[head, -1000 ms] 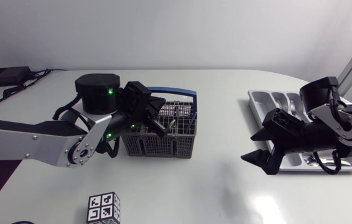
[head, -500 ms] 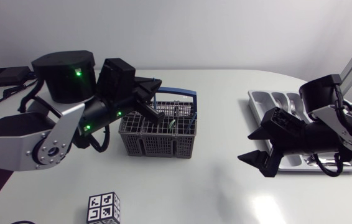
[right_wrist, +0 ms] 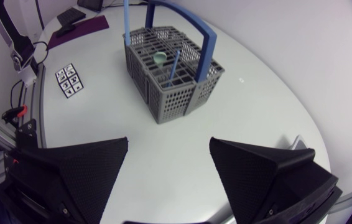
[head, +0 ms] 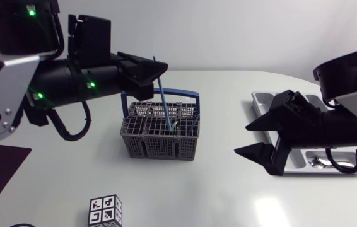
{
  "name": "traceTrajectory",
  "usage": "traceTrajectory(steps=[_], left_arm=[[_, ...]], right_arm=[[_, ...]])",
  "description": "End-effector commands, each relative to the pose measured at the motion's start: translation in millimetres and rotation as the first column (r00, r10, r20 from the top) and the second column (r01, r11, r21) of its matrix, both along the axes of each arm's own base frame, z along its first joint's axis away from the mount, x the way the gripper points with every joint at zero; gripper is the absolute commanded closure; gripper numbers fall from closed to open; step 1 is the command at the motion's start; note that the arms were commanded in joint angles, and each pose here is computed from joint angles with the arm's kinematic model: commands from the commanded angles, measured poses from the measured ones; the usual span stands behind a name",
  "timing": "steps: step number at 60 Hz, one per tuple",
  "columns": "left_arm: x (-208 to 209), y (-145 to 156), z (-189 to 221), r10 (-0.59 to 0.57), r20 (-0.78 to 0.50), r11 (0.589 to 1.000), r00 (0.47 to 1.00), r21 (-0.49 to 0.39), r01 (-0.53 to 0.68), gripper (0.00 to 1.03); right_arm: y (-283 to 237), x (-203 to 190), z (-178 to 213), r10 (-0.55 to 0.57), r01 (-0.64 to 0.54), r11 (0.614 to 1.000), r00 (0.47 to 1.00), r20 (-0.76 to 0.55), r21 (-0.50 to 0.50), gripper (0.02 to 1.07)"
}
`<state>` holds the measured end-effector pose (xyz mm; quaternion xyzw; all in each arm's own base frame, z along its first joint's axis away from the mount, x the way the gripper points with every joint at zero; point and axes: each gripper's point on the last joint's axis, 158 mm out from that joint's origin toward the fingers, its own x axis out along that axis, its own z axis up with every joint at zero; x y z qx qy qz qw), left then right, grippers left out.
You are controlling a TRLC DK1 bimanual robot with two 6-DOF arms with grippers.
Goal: Transfer all utensils from the basket to the drawer tray.
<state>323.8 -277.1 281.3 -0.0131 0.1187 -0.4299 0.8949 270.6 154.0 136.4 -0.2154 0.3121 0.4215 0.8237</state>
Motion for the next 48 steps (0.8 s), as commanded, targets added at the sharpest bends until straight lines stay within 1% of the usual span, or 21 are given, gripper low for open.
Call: traceTrajectory(steps=[1,6,7,10,17,20,28,37,48], left_arm=[[-0.1,-1.5,23.0,-0.034,-0.055,0.997,0.998,-0.076,0.030,1.00],[-3.5,-10.8,14.8,-0.104,-0.133,0.991,0.986,-0.095,0.092,1.00],[-2.8,-10.8,14.0,-0.104,-0.137,0.991,0.985,-0.095,0.091,1.00],[-2.6,-15.5,7.2,-0.144,-0.194,0.985,0.970,-0.117,0.123,1.00],[-4.1,-24.0,-2.5,-0.211,-0.278,0.972,0.937,-0.158,0.173,1.00],[-5.8,-28.7,-5.4,-0.241,-0.301,0.966,0.923,-0.170,0.197,1.00],[-8.9,-35.4,-12.9,-0.268,-0.330,0.959,0.905,-0.177,0.220,1.00],[-12.8,-41.5,-16.8,-0.282,-0.337,0.956,0.898,-0.175,0.235,1.00],[-12.6,-41.6,-16.6,-0.283,-0.333,0.956,0.899,-0.177,0.235,1.00]], right_arm=[[18.3,-3.0,25.7,0.019,-0.019,0.998,1.000,0.002,0.061,0.12],[38.3,-8.8,34.0,0.064,-0.062,0.994,0.998,-0.018,0.086,0.13],[40.5,-9.1,35.0,0.068,-0.066,0.994,0.997,-0.021,0.090,0.13],[54.1,-13.7,40.1,0.105,-0.099,0.988,0.994,-0.041,0.115,0.13],[75.1,-13.6,48.5,0.149,-0.134,0.977,0.986,-0.081,0.163,0.13],[84.1,-12.7,53.0,0.169,-0.150,0.971,0.981,-0.093,0.185,0.16],[103.1,-10.2,64.2,0.203,-0.172,0.958,0.972,-0.121,0.231,0.17],[126.4,-10.3,59.9,0.246,-0.188,0.944,0.949,-0.199,0.270,0.34],[139.4,-12.6,49.8,0.268,-0.193,0.940,0.929,-0.256,0.283,0.55]])
